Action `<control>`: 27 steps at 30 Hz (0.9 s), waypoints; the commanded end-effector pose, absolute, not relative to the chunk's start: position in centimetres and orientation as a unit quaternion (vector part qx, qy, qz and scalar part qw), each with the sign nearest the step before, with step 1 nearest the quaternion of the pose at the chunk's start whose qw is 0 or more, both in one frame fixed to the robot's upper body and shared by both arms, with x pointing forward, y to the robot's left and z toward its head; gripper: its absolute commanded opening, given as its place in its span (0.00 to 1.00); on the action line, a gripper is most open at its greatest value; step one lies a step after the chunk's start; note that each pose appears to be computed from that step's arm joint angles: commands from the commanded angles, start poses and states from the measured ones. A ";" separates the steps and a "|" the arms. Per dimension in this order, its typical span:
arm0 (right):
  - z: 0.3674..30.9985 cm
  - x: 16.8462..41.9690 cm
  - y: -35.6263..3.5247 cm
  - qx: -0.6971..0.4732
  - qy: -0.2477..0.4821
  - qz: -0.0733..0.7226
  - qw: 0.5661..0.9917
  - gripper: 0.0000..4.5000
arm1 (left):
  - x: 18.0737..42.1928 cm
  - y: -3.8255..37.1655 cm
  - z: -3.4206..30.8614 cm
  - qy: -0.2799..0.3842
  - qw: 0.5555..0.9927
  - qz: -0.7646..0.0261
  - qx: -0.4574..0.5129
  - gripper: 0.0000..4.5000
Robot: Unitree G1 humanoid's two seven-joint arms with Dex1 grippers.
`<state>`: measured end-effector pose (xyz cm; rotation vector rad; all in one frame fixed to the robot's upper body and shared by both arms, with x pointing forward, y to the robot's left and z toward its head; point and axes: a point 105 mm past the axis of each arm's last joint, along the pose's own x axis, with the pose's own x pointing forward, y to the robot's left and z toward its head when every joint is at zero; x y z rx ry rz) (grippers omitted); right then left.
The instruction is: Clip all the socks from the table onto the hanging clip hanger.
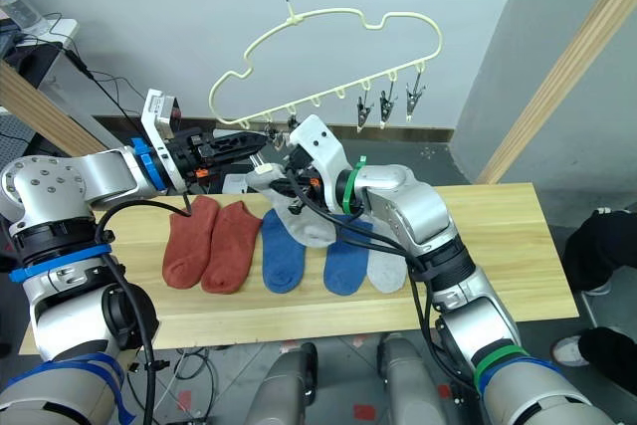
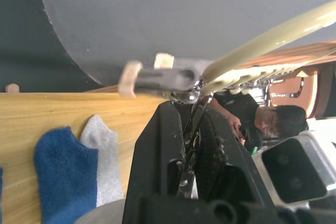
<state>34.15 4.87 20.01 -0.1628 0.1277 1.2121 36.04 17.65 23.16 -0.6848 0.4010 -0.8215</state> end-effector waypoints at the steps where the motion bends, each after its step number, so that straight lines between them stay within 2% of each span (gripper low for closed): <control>1: 21.4 34.1 5.0 -0.080 0.036 0.569 0.818 0.00 | 35.7 17.9 23.6 0.183 0.842 -0.395 -0.320 0.21; 2: 21.4 34.3 5.1 -0.080 0.035 0.566 0.820 0.00 | 35.7 17.9 23.6 0.184 0.841 -0.394 -0.322 0.25; 7: 21.4 34.4 5.4 -0.078 0.033 0.563 0.822 0.00 | 35.6 18.0 23.9 0.180 0.839 -0.395 -0.327 0.61; 13: 21.4 34.6 5.6 -0.076 0.030 0.558 0.826 0.00 | 35.2 18.4 24.1 0.170 0.848 -0.391 -0.316 0.96; 14: 21.4 34.6 5.8 -0.070 0.030 0.559 0.826 0.06 | 35.1 18.7 23.9 0.163 0.866 -0.378 -0.283 1.00; 17: 21.1 34.8 6.0 -0.071 0.026 0.551 0.831 0.22 | 34.3 19.1 23.3 0.145 0.904 -0.353 -0.192 1.00; 21: 20.7 34.7 5.4 -0.066 0.026 0.546 0.835 0.54 | 33.8 19.3 22.6 0.120 0.921 -0.322 -0.185 1.00; 27: 20.9 34.1 2.5 -0.070 0.019 0.523 0.849 0.97 | 33.2 18.3 22.5 0.062 0.946 -0.295 -0.120 1.00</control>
